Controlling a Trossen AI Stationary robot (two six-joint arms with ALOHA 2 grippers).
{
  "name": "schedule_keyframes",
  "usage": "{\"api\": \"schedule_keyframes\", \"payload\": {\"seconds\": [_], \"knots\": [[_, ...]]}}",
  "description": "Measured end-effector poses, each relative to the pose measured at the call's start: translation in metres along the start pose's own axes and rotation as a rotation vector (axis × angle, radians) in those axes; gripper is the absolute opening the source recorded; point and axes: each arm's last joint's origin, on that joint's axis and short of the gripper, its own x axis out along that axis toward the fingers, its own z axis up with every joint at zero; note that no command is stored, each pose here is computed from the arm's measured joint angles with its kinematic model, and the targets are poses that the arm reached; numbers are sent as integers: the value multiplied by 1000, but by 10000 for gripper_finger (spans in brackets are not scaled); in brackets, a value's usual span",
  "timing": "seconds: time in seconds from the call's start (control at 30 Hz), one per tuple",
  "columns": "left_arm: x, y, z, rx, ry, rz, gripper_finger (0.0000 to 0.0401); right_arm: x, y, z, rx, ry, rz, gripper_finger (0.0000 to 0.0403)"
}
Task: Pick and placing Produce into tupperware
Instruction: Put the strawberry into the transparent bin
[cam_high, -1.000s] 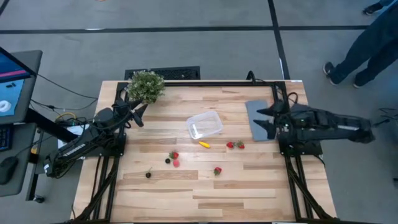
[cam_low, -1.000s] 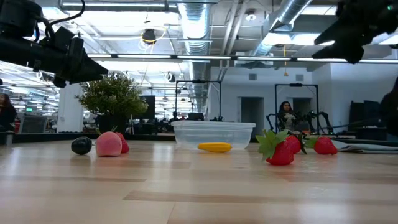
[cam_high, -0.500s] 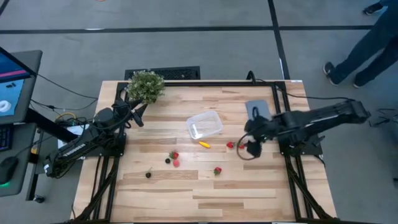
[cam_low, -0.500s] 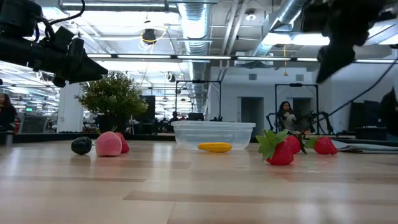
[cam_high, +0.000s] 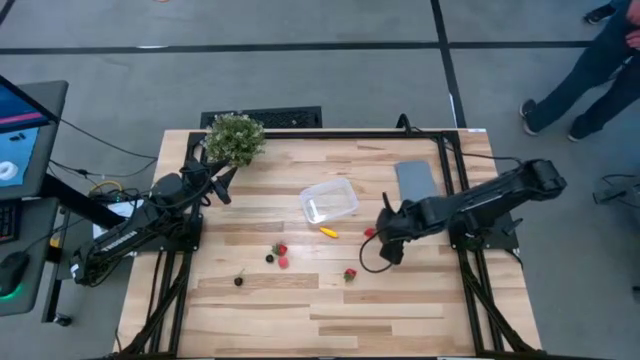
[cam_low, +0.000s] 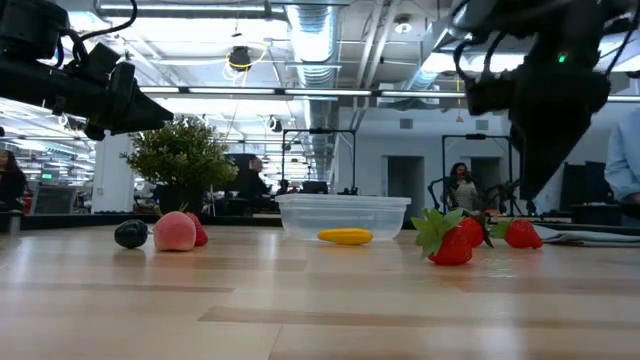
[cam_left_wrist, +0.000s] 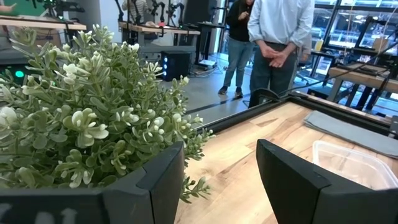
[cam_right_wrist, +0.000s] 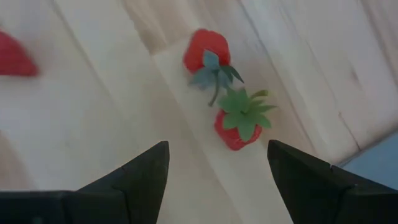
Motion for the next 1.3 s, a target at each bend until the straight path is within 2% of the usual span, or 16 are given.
{"api": "schedule_keyframes", "payload": {"seconds": [0.23,0.57,0.77,1.3], "knots": [[0,0,1,-10,-8,-1,192,22,-2,4,79,74,-67,296],[0,1,1,-19,-20,29,192,44,-5,11,87,107,-116,296],[0,1,1,-20,-21,34,192,48,-5,13,48,110,-115,291],[0,1,1,-20,-19,36,192,49,-2,16,53,75,-86,245]]}}
